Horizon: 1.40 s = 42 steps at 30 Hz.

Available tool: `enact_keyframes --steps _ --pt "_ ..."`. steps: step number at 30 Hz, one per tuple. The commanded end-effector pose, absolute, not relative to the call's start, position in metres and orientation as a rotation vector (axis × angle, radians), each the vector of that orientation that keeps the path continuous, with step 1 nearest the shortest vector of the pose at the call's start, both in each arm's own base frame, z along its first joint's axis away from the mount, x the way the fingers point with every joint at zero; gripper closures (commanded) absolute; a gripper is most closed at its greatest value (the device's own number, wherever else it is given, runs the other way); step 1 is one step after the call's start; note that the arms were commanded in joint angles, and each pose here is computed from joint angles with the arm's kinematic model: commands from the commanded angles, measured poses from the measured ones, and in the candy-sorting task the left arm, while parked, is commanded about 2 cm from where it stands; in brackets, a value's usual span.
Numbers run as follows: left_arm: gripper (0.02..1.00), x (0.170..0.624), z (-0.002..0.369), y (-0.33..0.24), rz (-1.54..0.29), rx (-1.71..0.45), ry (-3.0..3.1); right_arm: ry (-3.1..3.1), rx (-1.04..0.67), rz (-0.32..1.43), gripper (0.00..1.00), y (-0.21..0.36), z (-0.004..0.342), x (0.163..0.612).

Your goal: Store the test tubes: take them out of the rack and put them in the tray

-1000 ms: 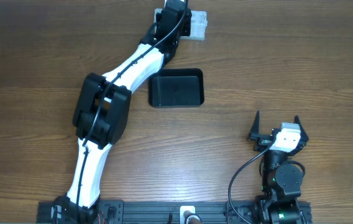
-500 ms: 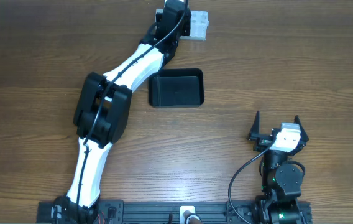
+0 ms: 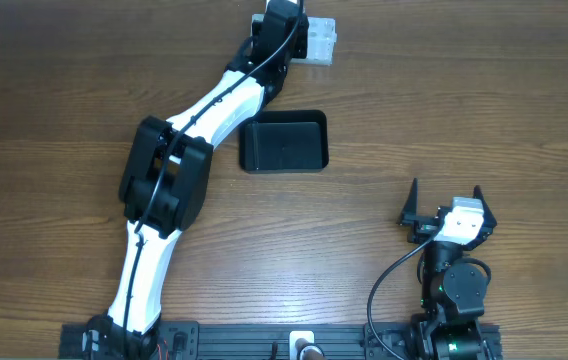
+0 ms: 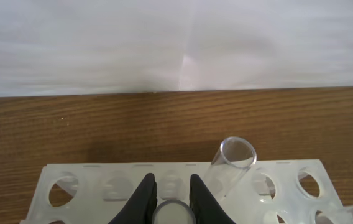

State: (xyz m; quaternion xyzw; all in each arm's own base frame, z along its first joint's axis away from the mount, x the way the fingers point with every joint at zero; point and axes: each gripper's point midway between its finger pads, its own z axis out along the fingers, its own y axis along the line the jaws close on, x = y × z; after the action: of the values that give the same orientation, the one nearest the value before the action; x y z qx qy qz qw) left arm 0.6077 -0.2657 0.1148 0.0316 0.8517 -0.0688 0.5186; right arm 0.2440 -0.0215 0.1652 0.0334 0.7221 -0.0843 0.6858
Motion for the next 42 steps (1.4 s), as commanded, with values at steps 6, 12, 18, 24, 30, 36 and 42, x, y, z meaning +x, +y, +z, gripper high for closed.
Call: enact_keyframes --steps 6,12,18,24,30,36,42 --pt "0.939 0.572 0.284 -0.253 -0.184 0.089 1.867 1.616 0.086 -0.208 0.009 -0.025 0.164 0.243" --pt "0.943 0.535 0.339 -0.243 -0.193 0.114 1.856 1.616 0.086 -0.208 0.009 -0.025 0.164 0.243" --pt "0.939 0.494 0.280 -0.244 -0.214 0.069 2.152 1.616 0.087 -0.208 0.009 -0.025 0.164 0.243" --pt "0.976 0.442 0.196 -0.225 -0.119 -0.141 2.525 1.616 0.086 -0.208 0.007 -0.025 0.164 0.243" --pt "0.963 0.431 0.142 -0.247 -0.081 -0.064 2.655 1.616 0.086 -0.208 0.009 -0.025 0.164 0.243" --pt "0.963 0.428 0.099 -0.243 0.008 -0.051 2.747 1.616 0.086 -0.208 0.009 -0.025 0.164 0.243" --pt "0.967 0.428 0.080 -0.233 0.049 -0.069 2.790 1.616 0.086 -0.208 0.007 -0.025 0.164 0.243"
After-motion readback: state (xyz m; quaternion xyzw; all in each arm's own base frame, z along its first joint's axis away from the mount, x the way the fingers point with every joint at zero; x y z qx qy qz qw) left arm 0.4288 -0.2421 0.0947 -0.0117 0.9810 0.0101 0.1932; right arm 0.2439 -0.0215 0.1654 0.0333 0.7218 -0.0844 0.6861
